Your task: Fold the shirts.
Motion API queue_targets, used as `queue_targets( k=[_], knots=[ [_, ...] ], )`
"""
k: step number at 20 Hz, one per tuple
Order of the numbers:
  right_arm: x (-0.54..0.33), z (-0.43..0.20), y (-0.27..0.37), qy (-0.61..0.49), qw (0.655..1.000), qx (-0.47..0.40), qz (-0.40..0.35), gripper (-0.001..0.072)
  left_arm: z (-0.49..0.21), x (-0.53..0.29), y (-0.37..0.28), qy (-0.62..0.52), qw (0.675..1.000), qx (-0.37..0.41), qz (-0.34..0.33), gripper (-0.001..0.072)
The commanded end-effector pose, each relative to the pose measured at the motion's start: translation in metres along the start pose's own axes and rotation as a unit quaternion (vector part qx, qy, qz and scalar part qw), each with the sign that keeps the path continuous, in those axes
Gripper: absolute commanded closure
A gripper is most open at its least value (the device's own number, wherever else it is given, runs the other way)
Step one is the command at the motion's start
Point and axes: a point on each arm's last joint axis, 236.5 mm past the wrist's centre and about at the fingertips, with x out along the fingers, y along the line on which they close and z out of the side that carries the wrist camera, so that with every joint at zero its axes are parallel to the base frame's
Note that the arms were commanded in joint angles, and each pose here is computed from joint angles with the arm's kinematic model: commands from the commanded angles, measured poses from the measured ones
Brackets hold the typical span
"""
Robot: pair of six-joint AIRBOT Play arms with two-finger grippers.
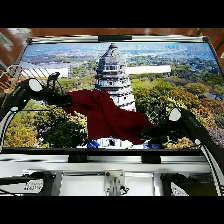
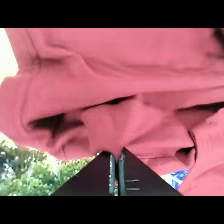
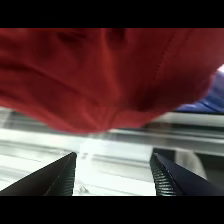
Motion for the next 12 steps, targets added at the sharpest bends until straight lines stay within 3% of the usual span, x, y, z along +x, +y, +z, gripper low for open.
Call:
queue_targets(
  k=[1, 6, 7, 8, 9, 12],
  knots=[
    [0.019, 0.004, 0.005, -0.013, 0.999, 0.034, 0.031, 0.0126, 0.008, -0.02, -0.006, -0.026, 0.999, 0.018, 0.0, 0.0669],
    [0.051, 0.008, 0.03, -0.018, 0.999, 0.021, 0.036, 0.0131, 0.011, -0.031, -0.01, -0.039, 0.999, 0.021, -0.001, 0.067],
    [0.053, 0.007, 0.03, -0.015, 0.999, 0.019, 0.034, 0.0287, 0.011, -0.032, -0.011, -0.038, 0.999, 0.022, -0.002, 0.067],
    [0.049, 0.003, 0.03, -0.008, 0.999, 0.019, 0.034, 0.061, 0.01, -0.034, -0.012, -0.039, 0.999, 0.023, -0.002, 0.067],
    [0.043, 0.001, 0.03, -0.001, 0.999, 0.021, 0.036, 0.0658, 0.012, -0.039, -0.013, -0.044, 0.999, 0.024, -0.002, 0.067],
    [-0.007, 0.003, 0.047, -0.024, 0.998, -0.022, 0.059, 0.0659, 0.029, -0.07, -0.024, -0.084, 0.996, 0.039, -0.004, 0.067]
  ],
)
